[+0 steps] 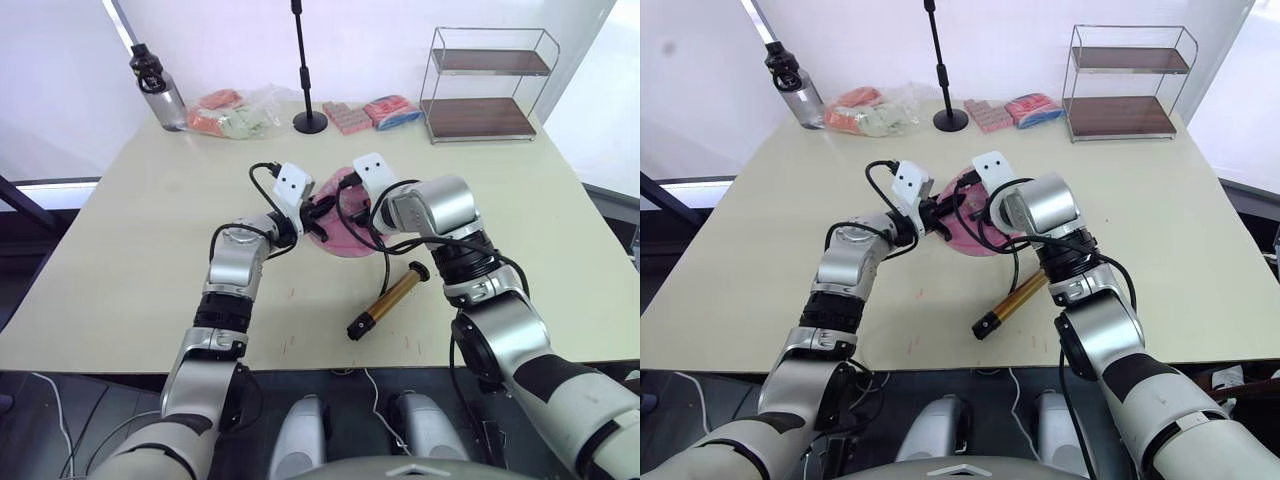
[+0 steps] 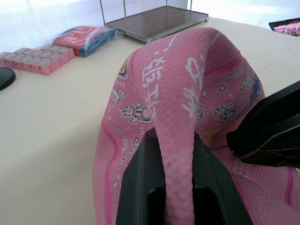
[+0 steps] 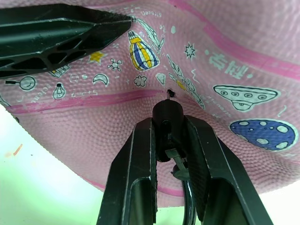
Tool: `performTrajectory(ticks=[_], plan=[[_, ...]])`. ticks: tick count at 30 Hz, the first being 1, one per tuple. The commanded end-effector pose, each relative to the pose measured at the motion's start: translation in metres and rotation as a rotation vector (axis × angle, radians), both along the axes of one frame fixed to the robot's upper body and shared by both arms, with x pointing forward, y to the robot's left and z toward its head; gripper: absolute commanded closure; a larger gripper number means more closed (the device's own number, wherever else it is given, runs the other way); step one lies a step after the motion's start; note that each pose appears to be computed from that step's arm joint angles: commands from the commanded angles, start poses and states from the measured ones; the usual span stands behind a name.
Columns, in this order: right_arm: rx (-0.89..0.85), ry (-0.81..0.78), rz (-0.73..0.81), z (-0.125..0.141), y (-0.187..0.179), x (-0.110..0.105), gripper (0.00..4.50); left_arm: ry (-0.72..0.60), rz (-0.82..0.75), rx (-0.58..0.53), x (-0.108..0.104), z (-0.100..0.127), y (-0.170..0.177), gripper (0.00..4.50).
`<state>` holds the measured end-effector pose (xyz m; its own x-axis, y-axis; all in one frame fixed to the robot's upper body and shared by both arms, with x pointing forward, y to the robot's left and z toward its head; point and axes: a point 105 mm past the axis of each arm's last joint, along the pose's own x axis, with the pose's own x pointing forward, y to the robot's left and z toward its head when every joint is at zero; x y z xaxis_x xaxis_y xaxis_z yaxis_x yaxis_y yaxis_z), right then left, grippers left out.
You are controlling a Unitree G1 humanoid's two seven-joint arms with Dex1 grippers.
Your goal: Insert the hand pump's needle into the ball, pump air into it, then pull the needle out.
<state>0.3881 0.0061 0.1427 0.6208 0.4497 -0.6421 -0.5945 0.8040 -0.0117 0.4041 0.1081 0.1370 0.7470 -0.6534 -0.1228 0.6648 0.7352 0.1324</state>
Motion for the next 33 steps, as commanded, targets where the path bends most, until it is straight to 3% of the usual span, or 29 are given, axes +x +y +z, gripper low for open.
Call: performTrajectory(ticks=[1,21,33], plan=[[0.055,0.023,0.133,-0.009,0.04,-0.014,4.14,0.042,-0.309,-0.046,-0.03,-0.011,-0.072,4.49],[-0.136,-0.053,0.143,-0.046,0.018,0.002,4.14,0.058,-0.28,-0.075,-0.027,-0.012,-0.066,4.49],[-0.107,-0.078,0.162,-0.037,0.013,0.003,4.14,0.058,-0.236,-0.064,-0.02,-0.015,-0.053,4.49]])
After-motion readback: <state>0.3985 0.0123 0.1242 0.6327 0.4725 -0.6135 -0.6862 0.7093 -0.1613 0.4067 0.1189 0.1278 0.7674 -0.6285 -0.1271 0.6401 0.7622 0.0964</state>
